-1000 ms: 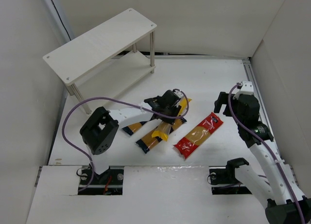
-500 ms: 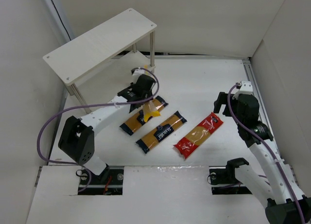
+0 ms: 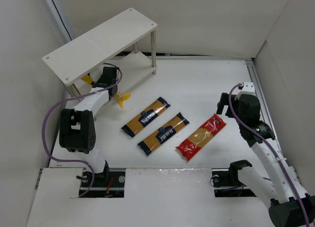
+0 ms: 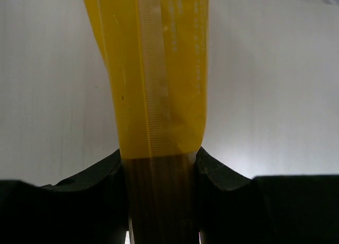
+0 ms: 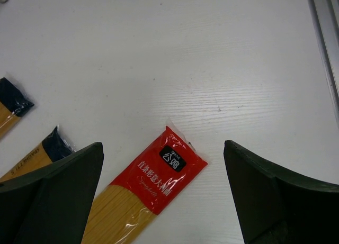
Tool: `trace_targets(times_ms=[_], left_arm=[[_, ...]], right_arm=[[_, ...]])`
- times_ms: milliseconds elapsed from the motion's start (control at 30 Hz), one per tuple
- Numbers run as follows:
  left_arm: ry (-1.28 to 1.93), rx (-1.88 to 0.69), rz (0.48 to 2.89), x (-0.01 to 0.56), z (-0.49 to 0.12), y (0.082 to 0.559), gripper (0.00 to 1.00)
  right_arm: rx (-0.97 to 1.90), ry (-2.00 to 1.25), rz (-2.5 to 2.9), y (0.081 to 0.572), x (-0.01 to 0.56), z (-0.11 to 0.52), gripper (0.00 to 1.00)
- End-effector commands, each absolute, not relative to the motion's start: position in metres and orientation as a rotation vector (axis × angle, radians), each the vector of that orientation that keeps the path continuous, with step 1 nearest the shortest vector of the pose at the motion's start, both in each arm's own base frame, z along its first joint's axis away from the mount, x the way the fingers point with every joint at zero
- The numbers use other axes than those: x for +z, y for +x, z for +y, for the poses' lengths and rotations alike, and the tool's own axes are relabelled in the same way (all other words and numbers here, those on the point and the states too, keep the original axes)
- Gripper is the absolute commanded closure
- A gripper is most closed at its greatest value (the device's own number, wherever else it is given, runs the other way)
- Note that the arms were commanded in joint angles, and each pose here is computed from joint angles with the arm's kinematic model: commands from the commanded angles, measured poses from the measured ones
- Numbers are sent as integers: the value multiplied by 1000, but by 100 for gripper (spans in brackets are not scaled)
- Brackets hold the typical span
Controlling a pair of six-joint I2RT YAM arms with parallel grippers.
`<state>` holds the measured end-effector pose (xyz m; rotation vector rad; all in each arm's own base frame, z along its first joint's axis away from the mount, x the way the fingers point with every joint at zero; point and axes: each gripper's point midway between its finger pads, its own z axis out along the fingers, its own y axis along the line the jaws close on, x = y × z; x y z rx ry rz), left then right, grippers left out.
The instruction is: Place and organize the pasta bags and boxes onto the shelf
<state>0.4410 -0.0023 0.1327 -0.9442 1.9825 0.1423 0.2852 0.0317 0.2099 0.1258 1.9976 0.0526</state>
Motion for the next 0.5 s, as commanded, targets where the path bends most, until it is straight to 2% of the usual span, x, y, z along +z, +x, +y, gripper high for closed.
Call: trace_targets(times_ms=[0, 67, 133, 167, 200, 233, 267, 400, 467], left_arm=[[-948, 75, 1782, 184, 0, 473, 100], [-1009, 135, 1769, 184, 19, 474, 99], [-1040, 170, 1820, 172, 28, 471, 88], [-1045, 154, 1827, 174, 30, 473, 53], [-1017, 113, 1869, 171, 25, 474, 30], [-970, 116, 1903, 169, 23, 474, 13], [-938, 103, 1915, 167, 20, 473, 1], [-704, 47, 2009, 171, -21, 460, 1], [-534, -85, 2080, 173, -58, 453, 1]], right_arm=[[34, 141, 1957, 289, 224, 28, 1], [31, 140, 1966, 290, 221, 28, 1], [20, 145, 1974, 291, 219, 27, 1], [20, 145, 1974, 291, 219, 27, 1], [20, 145, 1974, 291, 219, 27, 1], [20, 145, 1974, 291, 219, 27, 0], [20, 145, 1974, 291, 219, 27, 0], [52, 129, 1959, 291, 223, 32, 0], [80, 97, 1964, 291, 223, 38, 0]])
